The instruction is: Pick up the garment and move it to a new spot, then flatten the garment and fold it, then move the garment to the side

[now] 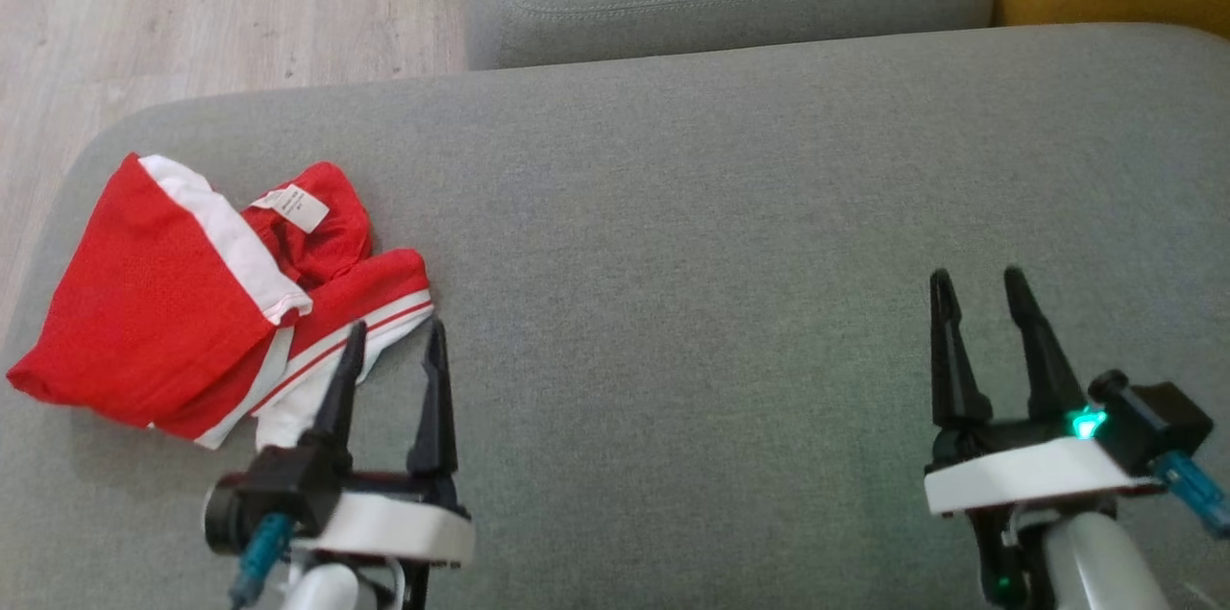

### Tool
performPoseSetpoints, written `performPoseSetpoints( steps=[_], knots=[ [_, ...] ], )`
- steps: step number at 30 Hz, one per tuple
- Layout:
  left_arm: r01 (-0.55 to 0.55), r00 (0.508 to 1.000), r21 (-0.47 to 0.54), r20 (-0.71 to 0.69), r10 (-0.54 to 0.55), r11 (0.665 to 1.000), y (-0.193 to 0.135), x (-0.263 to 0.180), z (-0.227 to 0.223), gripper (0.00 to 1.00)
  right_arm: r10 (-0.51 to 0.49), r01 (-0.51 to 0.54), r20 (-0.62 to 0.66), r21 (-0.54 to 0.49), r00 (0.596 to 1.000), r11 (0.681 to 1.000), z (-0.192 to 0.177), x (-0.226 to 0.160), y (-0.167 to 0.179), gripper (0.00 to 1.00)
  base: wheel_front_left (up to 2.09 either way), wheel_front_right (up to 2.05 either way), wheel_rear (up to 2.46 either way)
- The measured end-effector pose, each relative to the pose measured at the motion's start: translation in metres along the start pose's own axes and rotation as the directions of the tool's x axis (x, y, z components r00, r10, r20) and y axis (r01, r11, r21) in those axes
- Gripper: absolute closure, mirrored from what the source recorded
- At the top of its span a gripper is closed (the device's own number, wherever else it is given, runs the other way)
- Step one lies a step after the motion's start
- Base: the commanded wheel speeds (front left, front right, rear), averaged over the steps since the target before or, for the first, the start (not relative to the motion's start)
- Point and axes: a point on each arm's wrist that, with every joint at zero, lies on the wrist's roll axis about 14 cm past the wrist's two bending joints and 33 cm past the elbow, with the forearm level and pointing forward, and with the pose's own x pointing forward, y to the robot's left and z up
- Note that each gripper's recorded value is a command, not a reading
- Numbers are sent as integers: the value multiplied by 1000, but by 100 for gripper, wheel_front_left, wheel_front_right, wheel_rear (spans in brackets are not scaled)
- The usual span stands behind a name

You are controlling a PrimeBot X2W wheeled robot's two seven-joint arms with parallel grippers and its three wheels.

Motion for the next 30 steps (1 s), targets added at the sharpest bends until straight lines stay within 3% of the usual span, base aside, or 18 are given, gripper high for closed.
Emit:
performPoseSetpoints(
  steps=[9,21,30],
  knots=[
    [31,997,63,-78,-26,997,-2,-8,-33,0,-3,4,-105,12,994,1000,-37,-13,1,0,0,0,0],
    [35,997,77,-65,-30,996,-1,-9,-31,0,15,-14,-99,6,995,1000,-36,-11,6,0,0,0,0],
    [-36,999,93,-35,39,995,20,-17,-21,0,93,-91,-96,19,991,996,-36,-4,31,0,0,0,0]
  ],
)
